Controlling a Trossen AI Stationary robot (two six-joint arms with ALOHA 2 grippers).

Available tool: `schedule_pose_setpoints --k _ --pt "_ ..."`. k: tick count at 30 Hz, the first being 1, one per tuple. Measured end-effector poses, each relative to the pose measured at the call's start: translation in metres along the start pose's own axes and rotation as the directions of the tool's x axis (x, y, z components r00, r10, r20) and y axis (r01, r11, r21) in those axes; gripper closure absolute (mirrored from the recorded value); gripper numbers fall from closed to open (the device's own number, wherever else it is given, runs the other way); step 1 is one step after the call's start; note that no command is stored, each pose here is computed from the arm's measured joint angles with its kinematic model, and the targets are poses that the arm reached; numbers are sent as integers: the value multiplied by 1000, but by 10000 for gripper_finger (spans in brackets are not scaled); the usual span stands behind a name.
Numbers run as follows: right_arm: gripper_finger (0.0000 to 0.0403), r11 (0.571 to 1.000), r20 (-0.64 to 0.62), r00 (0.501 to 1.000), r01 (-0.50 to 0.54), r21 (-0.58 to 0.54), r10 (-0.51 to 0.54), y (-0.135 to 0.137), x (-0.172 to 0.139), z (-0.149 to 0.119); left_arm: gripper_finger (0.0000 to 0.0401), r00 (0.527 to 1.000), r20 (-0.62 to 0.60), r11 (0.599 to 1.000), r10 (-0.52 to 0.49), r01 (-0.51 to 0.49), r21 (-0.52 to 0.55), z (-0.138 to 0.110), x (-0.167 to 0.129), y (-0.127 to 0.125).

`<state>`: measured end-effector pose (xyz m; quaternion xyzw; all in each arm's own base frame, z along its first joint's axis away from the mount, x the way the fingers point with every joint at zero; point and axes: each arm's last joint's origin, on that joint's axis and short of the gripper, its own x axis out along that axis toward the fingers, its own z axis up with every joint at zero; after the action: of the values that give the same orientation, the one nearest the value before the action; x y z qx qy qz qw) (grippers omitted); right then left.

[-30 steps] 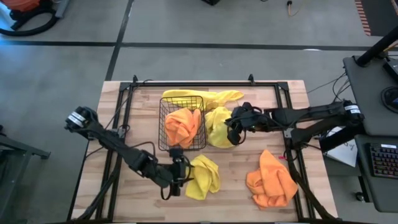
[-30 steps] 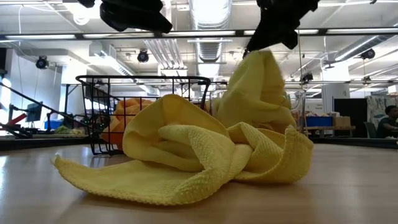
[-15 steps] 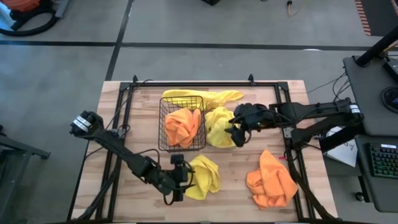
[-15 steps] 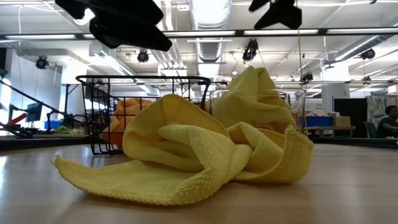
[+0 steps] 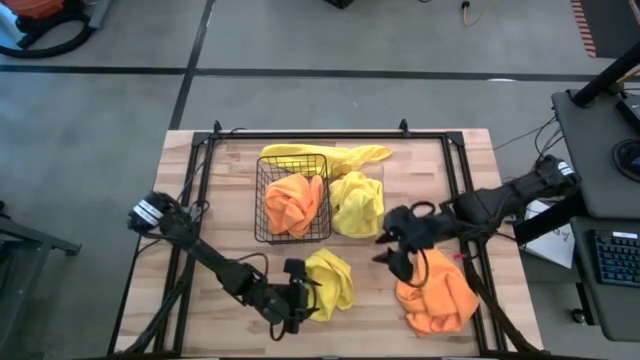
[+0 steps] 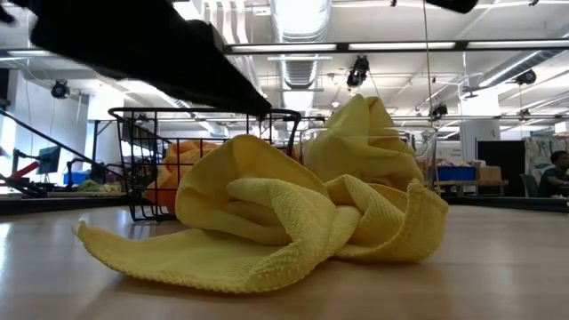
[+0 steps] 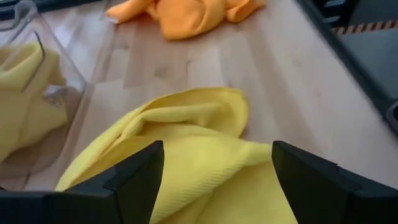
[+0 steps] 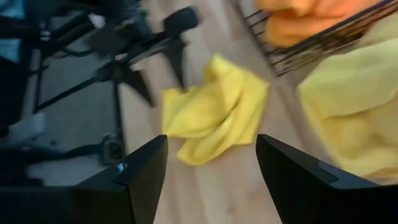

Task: Sort microfiber towel by color & place in baskets
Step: Put the yellow microfiber towel into the transparent bin

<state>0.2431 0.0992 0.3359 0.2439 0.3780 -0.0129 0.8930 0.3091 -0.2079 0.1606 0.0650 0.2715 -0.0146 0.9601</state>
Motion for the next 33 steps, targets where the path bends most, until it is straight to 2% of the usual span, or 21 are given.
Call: schedule_pose_setpoints --k 5,9,14,20,25,33 --pt "161 999 -64 997 -36 0 35 18 6 -21 122 999 -37 999 20 -18 42 -16 15 -2" --pt "161 996 -88 994 -69 -62 64 31 16 -45 122 996 -48 995 76 -73 69 -23 24 0" --pt "161 977 -74 985 -162 -136 153 38 37 -71 122 995 -51 994 83 -79 76 -24 26 2" --pt "161 963 -20 973 -230 -141 229 26 60 -93 122 992 -74 992 104 -98 78 -32 35 6" --pt "161 954 18 963 -265 -138 270 11 74 -109 122 992 -70 994 108 -106 33 -37 42 6" --pt "161 957 106 961 -234 -174 254 -1 81 -119 132 988 -86 992 130 -128 21 -40 46 11"
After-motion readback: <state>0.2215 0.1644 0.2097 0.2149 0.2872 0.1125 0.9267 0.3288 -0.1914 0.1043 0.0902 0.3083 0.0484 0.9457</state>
